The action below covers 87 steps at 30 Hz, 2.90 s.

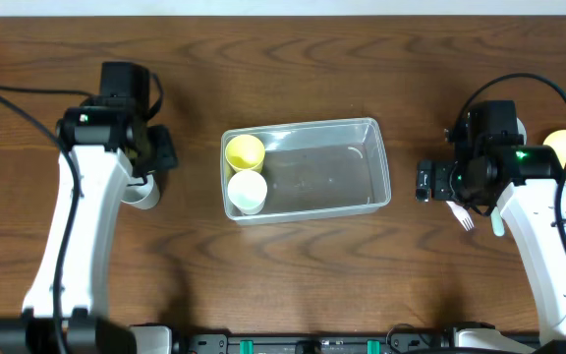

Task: Pack container
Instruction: 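Grasp the grey cup with the left gripper, then lower the grey cup into the container and open the gripper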

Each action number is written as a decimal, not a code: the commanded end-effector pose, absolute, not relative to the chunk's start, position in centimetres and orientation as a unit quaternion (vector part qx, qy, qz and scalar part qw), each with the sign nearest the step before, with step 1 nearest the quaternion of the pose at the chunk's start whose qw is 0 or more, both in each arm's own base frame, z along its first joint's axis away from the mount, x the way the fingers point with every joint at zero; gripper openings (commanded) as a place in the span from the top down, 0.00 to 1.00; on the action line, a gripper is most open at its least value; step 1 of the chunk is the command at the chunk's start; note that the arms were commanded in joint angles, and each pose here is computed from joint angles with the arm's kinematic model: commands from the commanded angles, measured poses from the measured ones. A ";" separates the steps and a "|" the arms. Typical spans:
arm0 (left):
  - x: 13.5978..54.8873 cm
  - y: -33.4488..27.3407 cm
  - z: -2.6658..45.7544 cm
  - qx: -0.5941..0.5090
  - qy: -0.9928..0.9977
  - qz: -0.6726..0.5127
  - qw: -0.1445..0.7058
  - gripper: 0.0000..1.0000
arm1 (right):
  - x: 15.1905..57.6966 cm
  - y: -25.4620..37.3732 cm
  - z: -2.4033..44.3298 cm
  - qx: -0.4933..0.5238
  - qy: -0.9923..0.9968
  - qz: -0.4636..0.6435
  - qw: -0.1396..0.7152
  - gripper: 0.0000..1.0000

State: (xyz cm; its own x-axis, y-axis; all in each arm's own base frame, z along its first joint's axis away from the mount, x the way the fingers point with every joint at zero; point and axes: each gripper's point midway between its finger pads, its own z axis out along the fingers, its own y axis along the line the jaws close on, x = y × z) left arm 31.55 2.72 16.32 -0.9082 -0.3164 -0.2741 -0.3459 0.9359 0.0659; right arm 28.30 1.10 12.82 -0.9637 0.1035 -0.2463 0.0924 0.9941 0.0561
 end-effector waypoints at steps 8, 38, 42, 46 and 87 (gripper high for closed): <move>30.9 3.9 6.1 -0.224 0.974 0.020 -0.018 0.37 | 28.6 0.8 13.3 0.060 0.989 0.018 0.131 0.01; 34.2 -10.0 27.3 0.050 0.957 -0.048 0.280 0.94 | 28.7 0.8 13.3 0.060 0.989 0.018 0.132 0.01; 34.0 -15.7 27.1 0.156 0.944 -0.059 0.286 0.94 | 28.6 0.8 13.3 0.060 0.989 0.018 0.132 0.01; 34.1 -19.0 24.0 0.218 0.942 -0.056 0.249 0.94 | 28.6 0.8 13.3 0.060 0.989 0.018 0.132 0.01; 36.7 -21.0 8.9 0.312 0.946 0.037 0.078 0.37 | 28.6 0.8 13.3 0.060 0.990 0.018 0.130 0.01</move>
State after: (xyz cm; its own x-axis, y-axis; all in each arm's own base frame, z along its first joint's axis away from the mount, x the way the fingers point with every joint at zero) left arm 35.57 -21.27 5.76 -0.8026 0.5936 -0.0584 0.5902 0.8045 0.0667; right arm 28.15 1.10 12.79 -0.9652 0.1035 -0.2401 0.0928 0.9941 0.0553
